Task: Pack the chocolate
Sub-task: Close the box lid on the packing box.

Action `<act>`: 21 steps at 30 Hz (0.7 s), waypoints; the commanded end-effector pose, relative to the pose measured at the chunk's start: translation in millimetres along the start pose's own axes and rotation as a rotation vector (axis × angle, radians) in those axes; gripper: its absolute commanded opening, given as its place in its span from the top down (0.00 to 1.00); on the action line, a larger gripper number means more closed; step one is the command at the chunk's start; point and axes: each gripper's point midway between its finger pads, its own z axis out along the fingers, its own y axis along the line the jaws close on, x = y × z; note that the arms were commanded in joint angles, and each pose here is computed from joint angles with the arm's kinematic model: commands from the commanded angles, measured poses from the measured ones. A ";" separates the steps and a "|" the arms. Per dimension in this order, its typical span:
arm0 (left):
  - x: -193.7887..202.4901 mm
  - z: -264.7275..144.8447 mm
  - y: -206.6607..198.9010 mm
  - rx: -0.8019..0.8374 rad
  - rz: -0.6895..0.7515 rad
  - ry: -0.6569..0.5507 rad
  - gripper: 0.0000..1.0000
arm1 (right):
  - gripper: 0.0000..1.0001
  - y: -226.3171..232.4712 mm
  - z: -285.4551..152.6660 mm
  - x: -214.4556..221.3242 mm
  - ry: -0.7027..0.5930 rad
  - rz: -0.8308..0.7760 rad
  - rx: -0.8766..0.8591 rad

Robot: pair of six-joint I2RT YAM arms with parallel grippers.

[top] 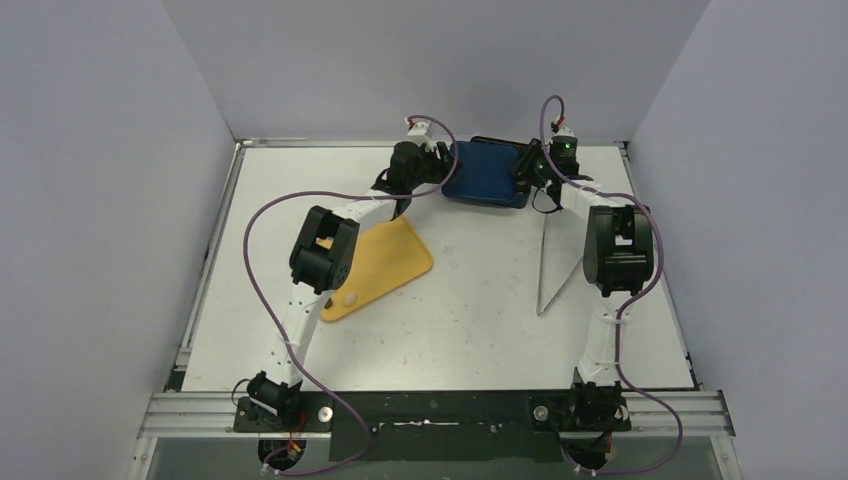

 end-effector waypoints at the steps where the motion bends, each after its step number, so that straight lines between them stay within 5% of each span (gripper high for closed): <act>1: -19.5 0.0 1.8 -0.005 0.040 -0.046 0.49 | 0.65 6.9 5.0 -10.6 -0.022 -0.024 -0.014; 21: -10.0 1.6 20.1 -0.008 -0.011 -0.015 0.50 | 0.69 0.0 9.0 -3.2 -0.005 -0.032 0.004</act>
